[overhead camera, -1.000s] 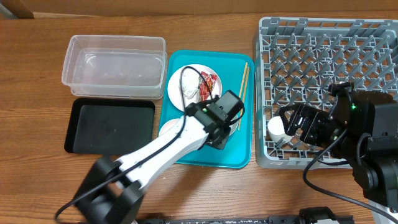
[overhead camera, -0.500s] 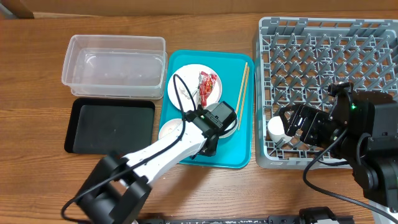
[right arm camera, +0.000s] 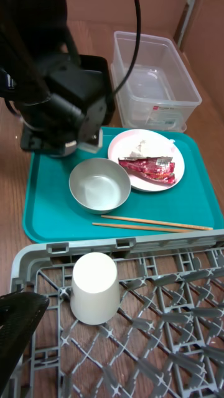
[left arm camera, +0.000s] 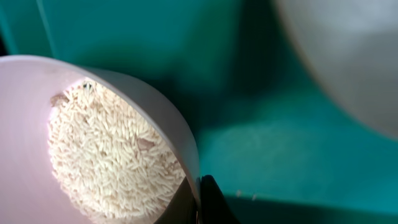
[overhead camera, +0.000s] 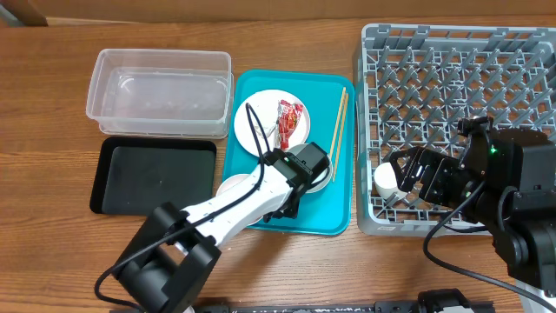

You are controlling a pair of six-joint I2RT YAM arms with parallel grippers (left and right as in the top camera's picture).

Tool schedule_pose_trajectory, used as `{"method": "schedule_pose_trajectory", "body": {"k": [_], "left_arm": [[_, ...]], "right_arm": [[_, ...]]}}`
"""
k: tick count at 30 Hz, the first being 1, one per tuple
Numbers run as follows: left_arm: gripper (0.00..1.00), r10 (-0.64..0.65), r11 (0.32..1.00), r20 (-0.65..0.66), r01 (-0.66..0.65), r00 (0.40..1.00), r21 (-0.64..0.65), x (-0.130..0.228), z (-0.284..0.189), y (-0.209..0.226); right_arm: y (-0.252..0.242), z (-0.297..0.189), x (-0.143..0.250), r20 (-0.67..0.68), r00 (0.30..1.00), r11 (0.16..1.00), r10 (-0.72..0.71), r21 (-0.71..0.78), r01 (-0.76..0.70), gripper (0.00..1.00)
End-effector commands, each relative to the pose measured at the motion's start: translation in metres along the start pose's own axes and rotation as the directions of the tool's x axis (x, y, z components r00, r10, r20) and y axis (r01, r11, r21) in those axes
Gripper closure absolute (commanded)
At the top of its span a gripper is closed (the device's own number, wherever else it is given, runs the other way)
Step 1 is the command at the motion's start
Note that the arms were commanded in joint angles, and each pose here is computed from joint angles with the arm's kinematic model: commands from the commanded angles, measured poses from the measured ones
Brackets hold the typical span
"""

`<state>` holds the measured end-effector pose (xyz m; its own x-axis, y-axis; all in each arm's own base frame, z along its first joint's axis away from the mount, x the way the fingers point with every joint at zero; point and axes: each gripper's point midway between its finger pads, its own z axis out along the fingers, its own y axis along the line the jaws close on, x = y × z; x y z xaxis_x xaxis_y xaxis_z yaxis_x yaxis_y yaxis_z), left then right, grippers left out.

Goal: Sort waste into correct bins and load items into the dishwasher

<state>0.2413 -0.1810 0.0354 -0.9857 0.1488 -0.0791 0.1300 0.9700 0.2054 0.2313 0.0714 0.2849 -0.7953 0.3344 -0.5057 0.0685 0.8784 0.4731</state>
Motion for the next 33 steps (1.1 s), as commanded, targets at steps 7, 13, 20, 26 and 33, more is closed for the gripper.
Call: {"method": "schedule_pose_trajectory", "body": {"k": [7, 13, 20, 26, 33], "left_arm": [[0.96, -0.191, 0.88, 0.1, 0.125, 0.976, 0.459, -0.041, -0.108, 0.043], [0.96, -0.254, 0.665, 0.034, 0.149, 0.967, 0.732, -0.054, -0.121, 0.082], [0.96, -0.332, 0.356, -0.047, 0.171, 0.942, 0.919, -0.056, -0.1, 0.12], [0.96, -0.42, 0.081, -0.065, 0.109, 0.905, 0.991, -0.061, -0.097, 0.149], [0.96, -0.508, -0.011, -0.089, 0.097, 0.856, 0.995, -0.062, -0.093, 0.178]], "right_arm": [[0.003, -0.006, -0.004, 0.024, 1.0, 1.0, -0.012, -0.009, 0.013, 0.02], [0.003, -0.006, -0.004, 0.024, 1.0, 1.0, -0.012, -0.009, 0.013, 0.02], [0.003, -0.006, -0.004, 0.024, 1.0, 1.0, -0.012, -0.009, 0.013, 0.02], [0.003, -0.006, -0.004, 0.024, 1.0, 1.0, -0.012, -0.009, 0.013, 0.02], [0.003, -0.006, -0.004, 0.024, 1.0, 1.0, -0.012, -0.009, 0.013, 0.02]]}}
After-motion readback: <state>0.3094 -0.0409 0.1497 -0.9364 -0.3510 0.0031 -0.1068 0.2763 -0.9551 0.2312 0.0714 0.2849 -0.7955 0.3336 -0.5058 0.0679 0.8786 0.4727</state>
